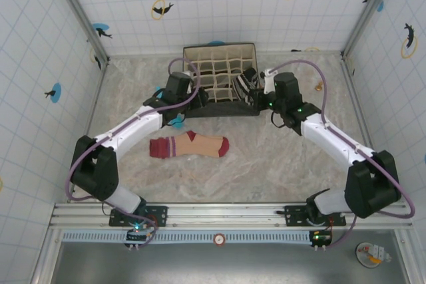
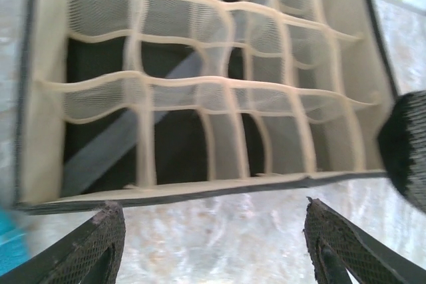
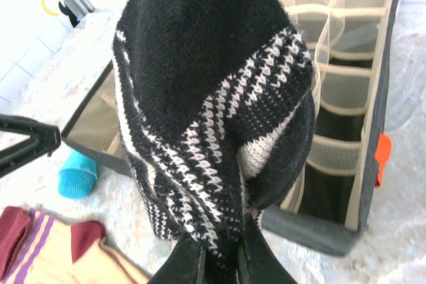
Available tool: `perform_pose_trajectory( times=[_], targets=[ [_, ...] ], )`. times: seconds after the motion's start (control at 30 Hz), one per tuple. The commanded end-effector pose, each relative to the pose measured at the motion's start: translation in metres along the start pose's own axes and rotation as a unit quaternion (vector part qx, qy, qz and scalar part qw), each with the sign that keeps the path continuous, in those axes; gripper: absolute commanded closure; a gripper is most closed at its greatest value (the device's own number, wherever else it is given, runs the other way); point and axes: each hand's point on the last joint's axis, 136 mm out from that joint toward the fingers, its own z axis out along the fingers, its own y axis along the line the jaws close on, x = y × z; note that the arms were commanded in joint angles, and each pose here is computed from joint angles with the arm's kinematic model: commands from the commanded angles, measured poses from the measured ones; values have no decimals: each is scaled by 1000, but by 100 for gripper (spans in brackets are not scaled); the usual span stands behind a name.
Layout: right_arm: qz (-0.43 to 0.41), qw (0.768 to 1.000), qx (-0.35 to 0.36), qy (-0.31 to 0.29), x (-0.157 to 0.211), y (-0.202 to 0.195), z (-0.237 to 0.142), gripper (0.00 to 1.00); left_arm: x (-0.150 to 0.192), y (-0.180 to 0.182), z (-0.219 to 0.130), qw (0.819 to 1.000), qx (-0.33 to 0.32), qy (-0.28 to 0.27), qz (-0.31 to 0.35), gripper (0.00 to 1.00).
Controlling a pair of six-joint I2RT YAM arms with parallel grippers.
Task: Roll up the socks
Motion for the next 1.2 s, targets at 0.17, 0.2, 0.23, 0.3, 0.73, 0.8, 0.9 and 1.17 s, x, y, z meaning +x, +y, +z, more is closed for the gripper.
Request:
perform_pose_trajectory(
  times=[0.17,0.2,0.23,0.3,0.73,0.8,0.9,1.17],
  targets=[
    [-28,999,18,-21,-47,2,18,100,1,39,18,999,-42,26,-14,29],
    [-32,999,24,-16,-47,0,21,100,2,41,23,998,-46,30,-13,30],
    [-37,999,28,-13,-48,-1,24,100,4,41,28,998,-47,35,-13,30],
    [-40,999,34,-9,-47,-4,28,100,7,40,35,998,-41,47,-15,32],
    [-17,1000,12,19,-37,4,31,100,-12,-47,-1,984,157,29,-78,33],
    [-7,1000,1,29,-33,10,31,100,-12,-63,-8,979,184,29,-78,33],
    [5,999,-10,50,-21,18,28,100,-11,-83,-16,972,218,23,-82,33],
    [56,992,-66,90,17,43,11,100,2,-110,-13,964,255,24,-74,33]
  ],
)
